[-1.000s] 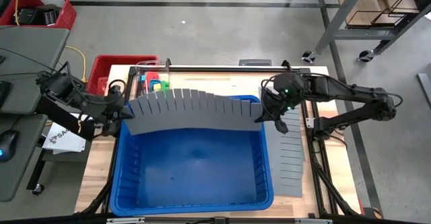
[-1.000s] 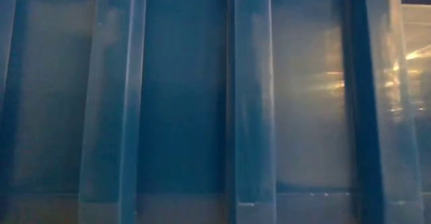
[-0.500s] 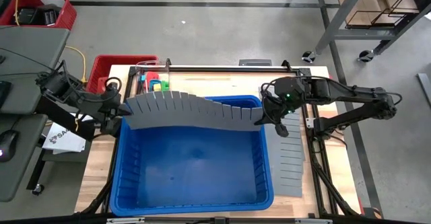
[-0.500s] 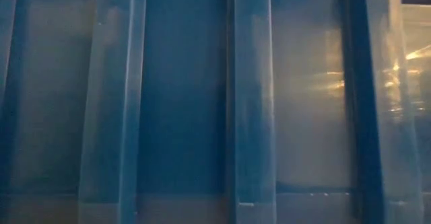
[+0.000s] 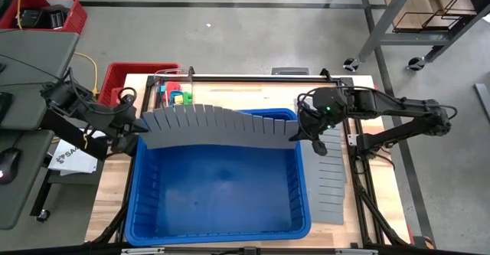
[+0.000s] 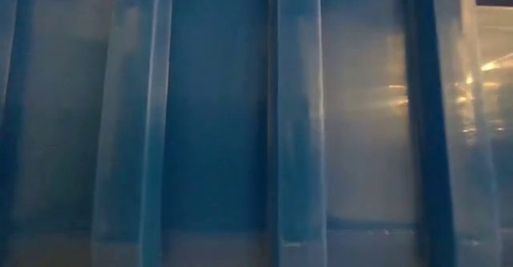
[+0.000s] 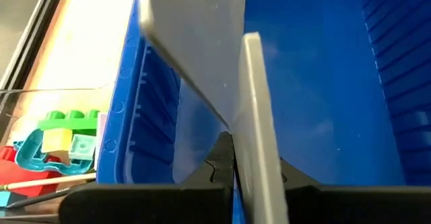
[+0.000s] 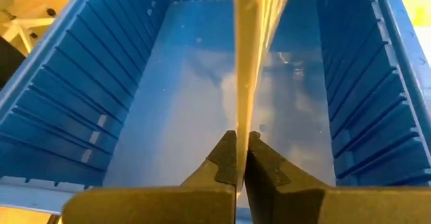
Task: Sort blocks
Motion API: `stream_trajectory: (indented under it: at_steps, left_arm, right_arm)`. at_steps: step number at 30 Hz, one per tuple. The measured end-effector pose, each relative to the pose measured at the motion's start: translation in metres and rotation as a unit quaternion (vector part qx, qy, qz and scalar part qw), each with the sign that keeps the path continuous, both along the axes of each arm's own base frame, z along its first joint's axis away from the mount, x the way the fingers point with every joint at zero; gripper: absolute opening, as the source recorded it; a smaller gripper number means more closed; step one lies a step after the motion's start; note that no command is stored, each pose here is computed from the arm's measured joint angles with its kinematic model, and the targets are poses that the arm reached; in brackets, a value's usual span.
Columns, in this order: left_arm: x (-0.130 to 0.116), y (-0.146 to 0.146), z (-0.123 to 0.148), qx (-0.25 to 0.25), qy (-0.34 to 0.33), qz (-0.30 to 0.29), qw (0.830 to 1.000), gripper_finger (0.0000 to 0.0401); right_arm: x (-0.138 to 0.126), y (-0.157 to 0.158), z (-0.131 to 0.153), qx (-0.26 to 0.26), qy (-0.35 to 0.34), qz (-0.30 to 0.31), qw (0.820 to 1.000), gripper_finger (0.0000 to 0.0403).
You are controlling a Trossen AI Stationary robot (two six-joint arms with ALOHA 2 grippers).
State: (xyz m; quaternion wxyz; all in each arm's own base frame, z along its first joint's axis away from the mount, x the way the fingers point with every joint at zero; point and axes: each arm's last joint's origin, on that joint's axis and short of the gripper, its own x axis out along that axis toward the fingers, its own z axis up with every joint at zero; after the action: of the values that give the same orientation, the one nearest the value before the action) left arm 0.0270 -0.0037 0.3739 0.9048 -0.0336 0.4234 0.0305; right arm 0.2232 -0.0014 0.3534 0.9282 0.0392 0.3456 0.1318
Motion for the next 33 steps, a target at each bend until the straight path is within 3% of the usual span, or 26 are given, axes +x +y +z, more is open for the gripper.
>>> stream_trajectory:
  at_steps: [13, 18, 23, 33]
  left_arm:
    - [0.003, 0.000, 0.000, 0.019, -0.005, 0.007, 1.000, 0.0000]
    - [0.002, 0.002, 0.000, 0.038, -0.007, 0.036, 0.999, 0.0000]
    - [0.002, 0.001, 0.001, 0.019, -0.007, 0.028, 0.999, 0.0000]
    - [0.002, 0.001, 0.001, 0.020, -0.001, 0.018, 1.000, 0.0000]
  right_arm:
    - [-0.010, 0.012, 0.001, -0.043, 0.019, -0.007, 0.999, 0.0000]
    - [-0.005, 0.011, 0.002, -0.073, -0.009, -0.020, 0.997, 0.0000]
    - [-0.006, 0.004, -0.001, -0.103, 0.008, -0.049, 0.993, 0.0000]
    - [0.006, 0.005, -0.004, -0.091, 0.001, -0.057, 0.994, 0.0000]
